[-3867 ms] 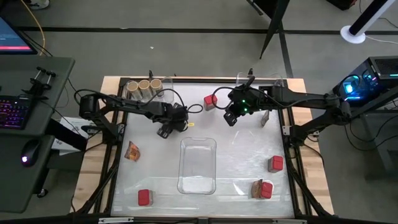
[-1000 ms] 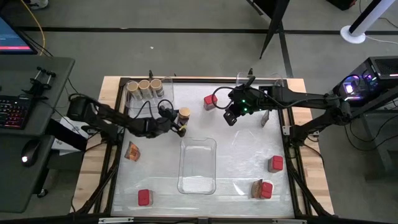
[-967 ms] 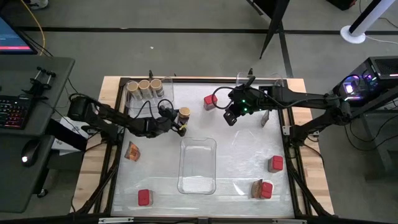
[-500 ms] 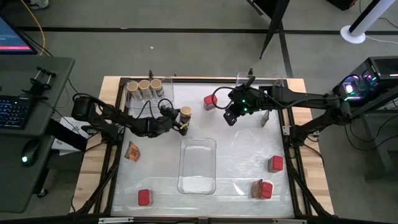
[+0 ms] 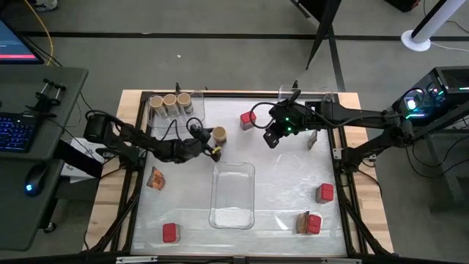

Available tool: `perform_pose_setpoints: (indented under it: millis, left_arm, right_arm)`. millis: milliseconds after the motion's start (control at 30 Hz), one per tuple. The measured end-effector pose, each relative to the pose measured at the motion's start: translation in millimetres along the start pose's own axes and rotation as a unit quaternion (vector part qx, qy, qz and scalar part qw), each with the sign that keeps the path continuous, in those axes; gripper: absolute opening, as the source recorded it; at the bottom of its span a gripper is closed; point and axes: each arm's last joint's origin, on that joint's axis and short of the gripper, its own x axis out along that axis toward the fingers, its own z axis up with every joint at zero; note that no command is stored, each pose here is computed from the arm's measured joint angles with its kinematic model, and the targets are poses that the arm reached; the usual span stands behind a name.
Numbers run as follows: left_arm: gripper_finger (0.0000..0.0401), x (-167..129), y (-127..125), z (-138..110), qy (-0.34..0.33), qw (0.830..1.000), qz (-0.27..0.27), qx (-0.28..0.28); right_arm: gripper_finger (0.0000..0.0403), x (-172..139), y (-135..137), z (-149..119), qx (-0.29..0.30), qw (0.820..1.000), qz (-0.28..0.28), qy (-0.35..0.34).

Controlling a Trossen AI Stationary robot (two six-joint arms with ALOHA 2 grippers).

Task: Sort spices by type
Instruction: Put the gold seasoning bottle into the top left transparent bin

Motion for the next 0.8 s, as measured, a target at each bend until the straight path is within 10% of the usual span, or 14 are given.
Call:
perform_pose_setpoints:
  millis: [567, 800]
  left_arm:
    - [0.0345, -22, -16, 46, -0.045, 0.986, -0.075, 0.14]
    - [0.0345, 13, -6, 128, 0.182, 0.965, -0.087, 0.168]
  right_arm:
    - [0.0, 0, 0, 0, -0.012, 1.0, 0.0, 0.0]
    - [0.0, 0, 0, 0, -0.017, 1.0, 0.0, 0.0]
